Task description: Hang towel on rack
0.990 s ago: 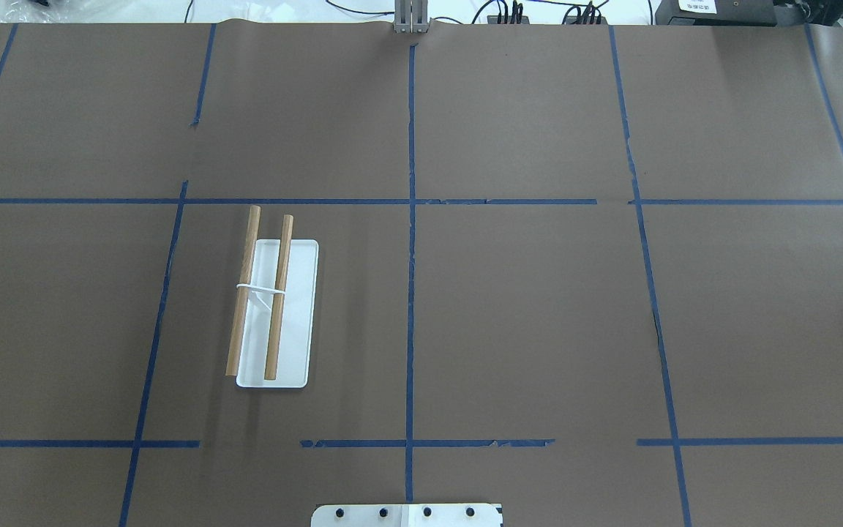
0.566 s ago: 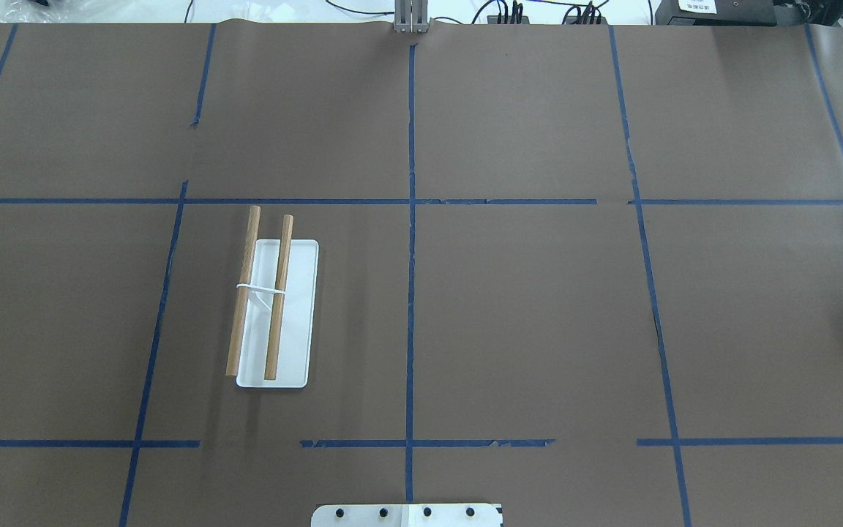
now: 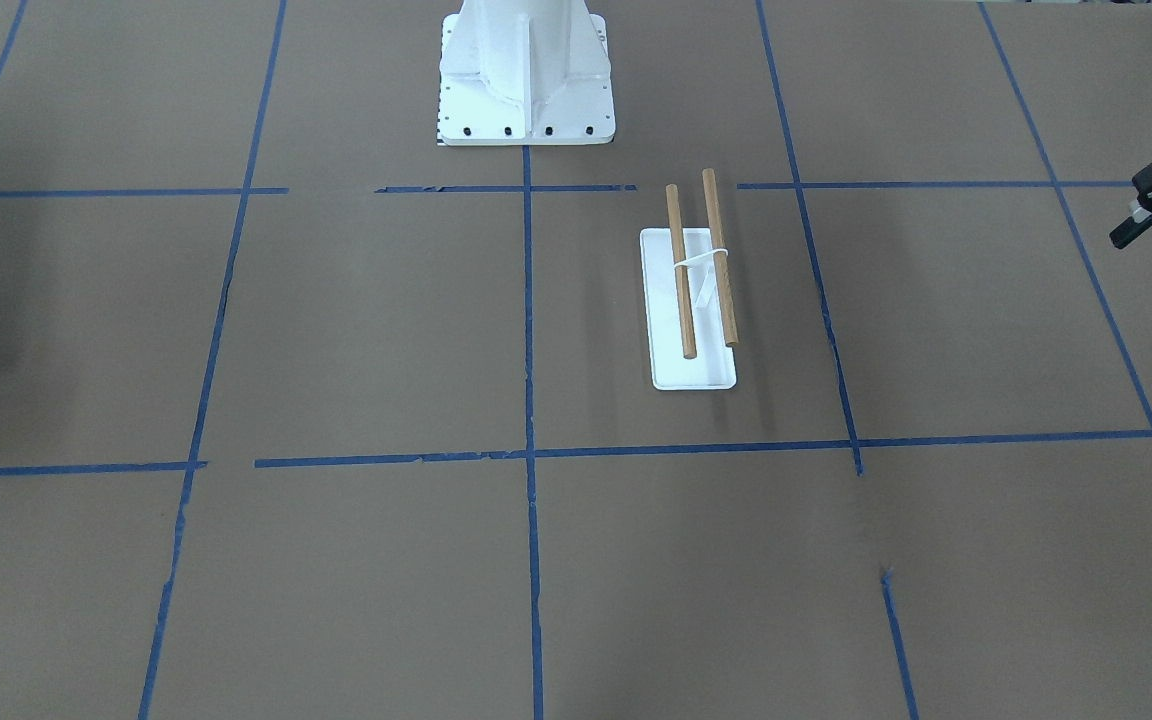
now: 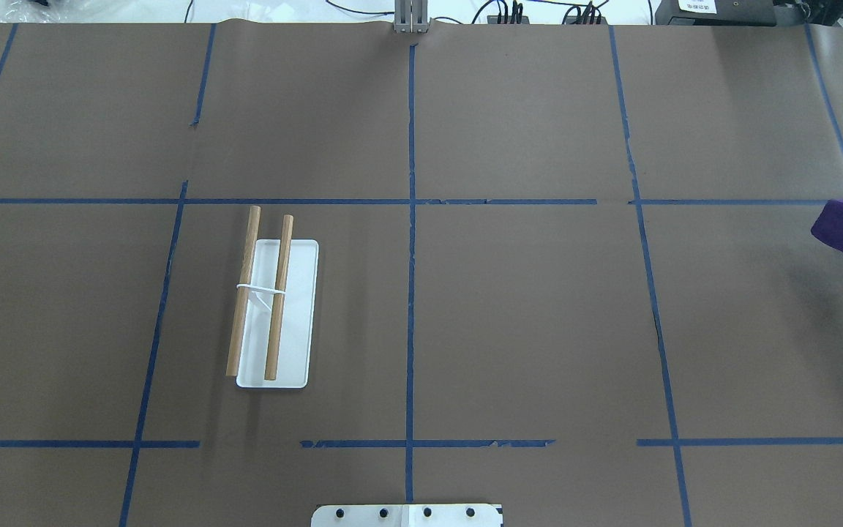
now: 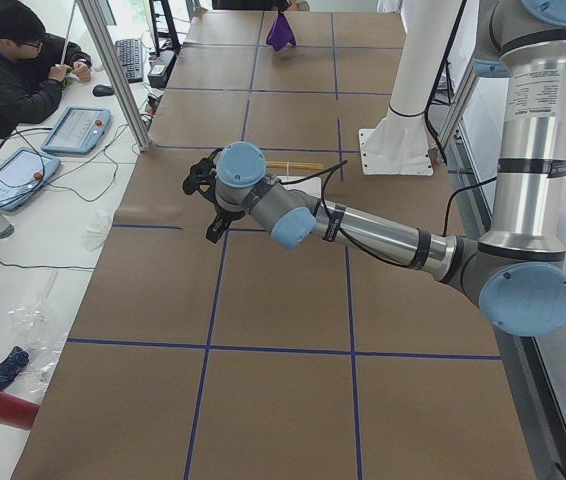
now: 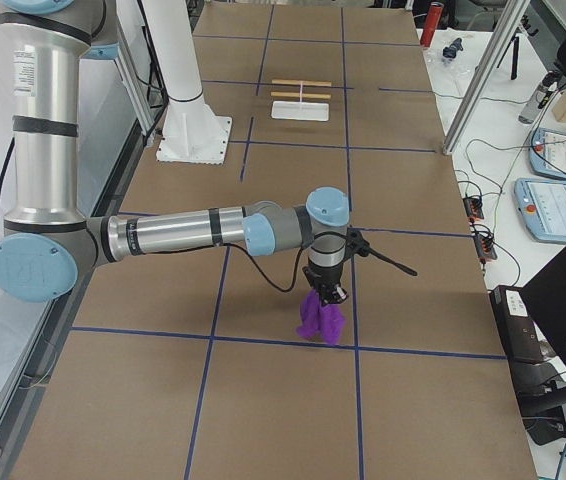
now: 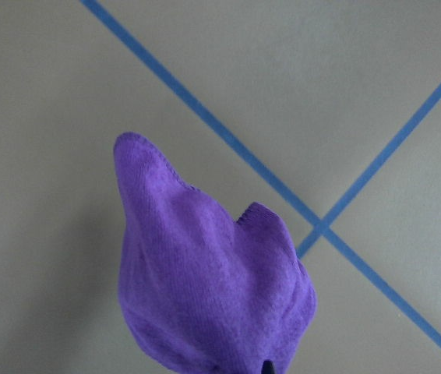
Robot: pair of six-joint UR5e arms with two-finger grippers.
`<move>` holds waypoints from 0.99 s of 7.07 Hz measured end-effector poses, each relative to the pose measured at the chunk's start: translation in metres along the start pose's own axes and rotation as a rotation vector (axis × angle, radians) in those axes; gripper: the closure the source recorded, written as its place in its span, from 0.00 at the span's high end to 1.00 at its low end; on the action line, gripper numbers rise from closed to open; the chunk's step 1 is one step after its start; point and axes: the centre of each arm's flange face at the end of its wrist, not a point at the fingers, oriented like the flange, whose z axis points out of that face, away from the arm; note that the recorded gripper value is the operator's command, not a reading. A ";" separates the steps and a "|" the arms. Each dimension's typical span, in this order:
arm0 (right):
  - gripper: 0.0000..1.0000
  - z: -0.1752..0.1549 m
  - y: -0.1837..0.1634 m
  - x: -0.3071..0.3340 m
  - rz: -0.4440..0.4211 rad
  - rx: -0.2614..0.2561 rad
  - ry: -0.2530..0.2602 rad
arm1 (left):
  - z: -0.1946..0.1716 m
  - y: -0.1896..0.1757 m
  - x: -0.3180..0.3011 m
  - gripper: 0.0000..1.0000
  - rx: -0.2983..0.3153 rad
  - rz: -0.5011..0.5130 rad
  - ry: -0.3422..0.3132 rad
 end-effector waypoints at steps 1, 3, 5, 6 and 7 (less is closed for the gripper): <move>0.00 -0.015 -0.027 -0.010 0.091 0.053 -0.051 | 0.018 -0.016 0.028 1.00 -0.016 -0.091 0.024; 0.00 -0.051 -0.085 -0.056 0.202 0.143 -0.148 | 0.055 -0.055 0.105 1.00 -0.056 -0.331 0.089; 0.00 -0.082 -0.139 -0.122 0.183 0.221 -0.202 | 0.101 -0.091 0.209 1.00 -0.105 -0.614 0.142; 0.00 -0.092 -0.161 -0.151 0.170 0.258 -0.230 | 0.123 -0.103 0.256 1.00 -0.124 -0.735 0.157; 0.00 -0.098 -0.180 -0.183 0.129 0.295 -0.261 | 0.138 -0.113 0.292 1.00 -0.141 -0.832 0.169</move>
